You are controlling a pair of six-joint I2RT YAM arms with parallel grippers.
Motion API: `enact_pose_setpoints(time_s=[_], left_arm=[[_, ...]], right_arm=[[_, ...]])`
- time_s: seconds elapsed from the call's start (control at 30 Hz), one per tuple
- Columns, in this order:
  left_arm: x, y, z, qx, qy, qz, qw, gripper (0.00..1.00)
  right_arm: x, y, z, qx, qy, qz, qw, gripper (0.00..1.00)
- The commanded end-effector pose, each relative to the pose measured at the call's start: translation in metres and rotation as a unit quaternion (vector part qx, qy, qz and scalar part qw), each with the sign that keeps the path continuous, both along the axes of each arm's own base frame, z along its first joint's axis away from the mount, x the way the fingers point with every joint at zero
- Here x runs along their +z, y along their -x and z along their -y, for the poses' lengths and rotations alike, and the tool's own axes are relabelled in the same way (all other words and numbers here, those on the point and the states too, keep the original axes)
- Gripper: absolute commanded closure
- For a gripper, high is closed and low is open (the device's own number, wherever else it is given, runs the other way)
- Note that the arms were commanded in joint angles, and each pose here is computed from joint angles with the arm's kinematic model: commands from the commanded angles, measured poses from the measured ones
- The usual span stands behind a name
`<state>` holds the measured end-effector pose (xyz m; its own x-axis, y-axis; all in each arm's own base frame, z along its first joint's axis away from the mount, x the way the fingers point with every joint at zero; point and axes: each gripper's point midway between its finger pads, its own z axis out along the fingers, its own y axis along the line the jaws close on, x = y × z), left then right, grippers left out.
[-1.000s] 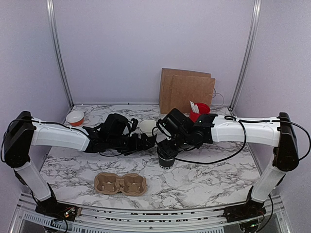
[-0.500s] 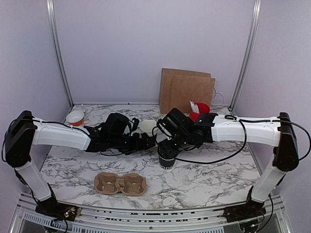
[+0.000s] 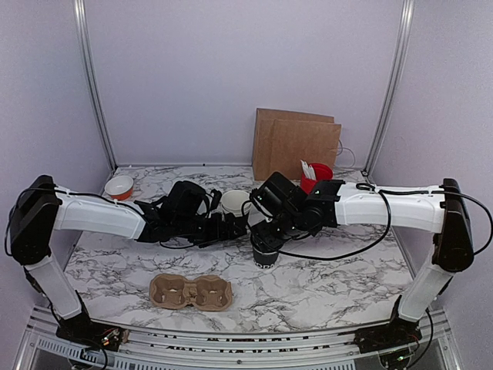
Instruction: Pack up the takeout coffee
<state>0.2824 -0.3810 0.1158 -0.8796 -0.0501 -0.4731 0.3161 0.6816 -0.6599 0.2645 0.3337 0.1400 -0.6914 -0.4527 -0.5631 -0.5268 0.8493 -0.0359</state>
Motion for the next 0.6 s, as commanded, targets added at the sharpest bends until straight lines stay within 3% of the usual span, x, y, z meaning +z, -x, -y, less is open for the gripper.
enact_pose_setpoints(time_s=[0.0, 0.57], left_arm=[[0.006, 0.000, 0.011, -0.017, 0.003, 0.007, 1.000, 0.08], [0.001, 0.007, 0.022, -0.035, 0.000, 0.002, 0.999, 0.08]], right_arm=[[0.000, 0.001, 0.001, -0.008, 0.001, 0.003, 1.000, 0.27], [0.008, 0.002, 0.003, -0.012, -0.007, 0.009, 1.000, 0.20]])
